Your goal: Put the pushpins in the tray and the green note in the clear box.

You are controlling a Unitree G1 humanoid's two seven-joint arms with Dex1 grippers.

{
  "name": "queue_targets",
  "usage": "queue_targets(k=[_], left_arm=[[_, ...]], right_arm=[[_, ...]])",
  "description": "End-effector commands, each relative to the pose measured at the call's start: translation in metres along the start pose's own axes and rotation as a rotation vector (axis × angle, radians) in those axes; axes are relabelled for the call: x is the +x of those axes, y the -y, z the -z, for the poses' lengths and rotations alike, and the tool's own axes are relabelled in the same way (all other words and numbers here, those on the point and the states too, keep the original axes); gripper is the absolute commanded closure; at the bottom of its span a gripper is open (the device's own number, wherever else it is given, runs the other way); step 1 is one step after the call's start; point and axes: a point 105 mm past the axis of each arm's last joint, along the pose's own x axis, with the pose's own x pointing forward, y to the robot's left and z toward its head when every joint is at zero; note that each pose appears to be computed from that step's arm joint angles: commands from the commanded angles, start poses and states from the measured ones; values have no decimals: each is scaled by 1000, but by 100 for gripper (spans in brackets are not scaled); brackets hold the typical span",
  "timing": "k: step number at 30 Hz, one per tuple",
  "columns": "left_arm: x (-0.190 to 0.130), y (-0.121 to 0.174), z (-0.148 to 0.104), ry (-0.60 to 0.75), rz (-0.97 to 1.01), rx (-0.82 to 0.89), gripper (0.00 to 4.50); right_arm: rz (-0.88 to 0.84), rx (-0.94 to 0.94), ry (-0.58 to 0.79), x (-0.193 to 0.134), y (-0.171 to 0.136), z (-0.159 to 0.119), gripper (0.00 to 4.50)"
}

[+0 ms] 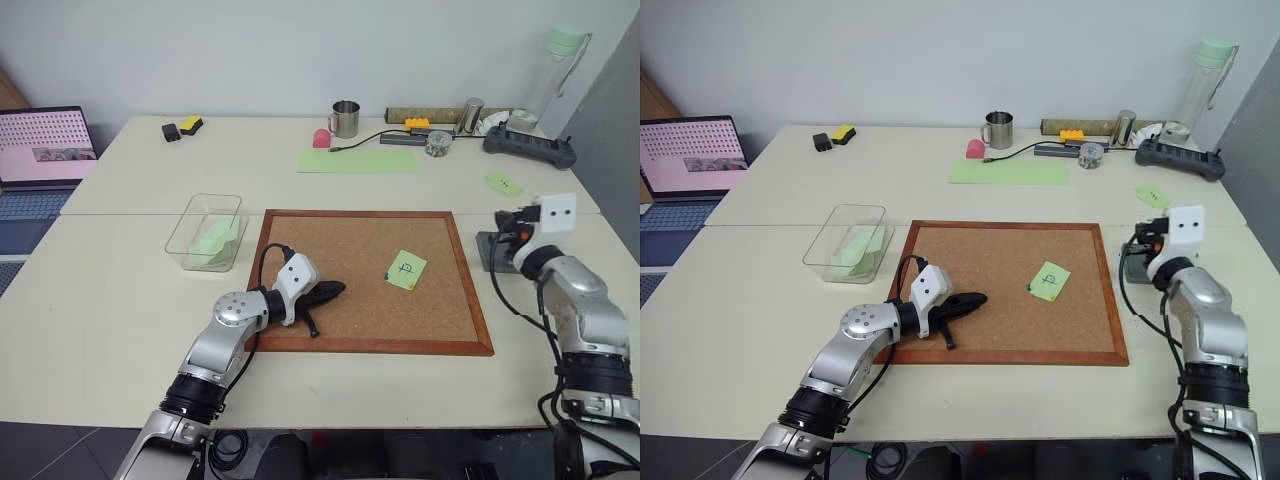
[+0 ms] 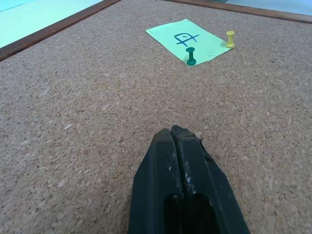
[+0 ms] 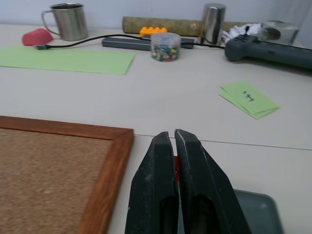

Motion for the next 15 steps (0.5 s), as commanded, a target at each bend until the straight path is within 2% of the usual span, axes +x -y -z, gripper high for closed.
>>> queue_targets(k=[1, 13, 14, 15], left_arm=[[-3, 9, 30, -106, 18, -49, 450], [-5, 9, 32, -111, 13, -42, 450], [-5, 9, 32, -111, 13, -40, 450], [-5, 9, 32, -111, 13, -39, 450]], right_arm=[[14, -22, -21, -1, 8, 2, 446], [30, 55, -95, -4, 10, 25, 446], [33, 57, -98, -5, 10, 26, 403], [37, 59, -99, -6, 11, 27, 389]])
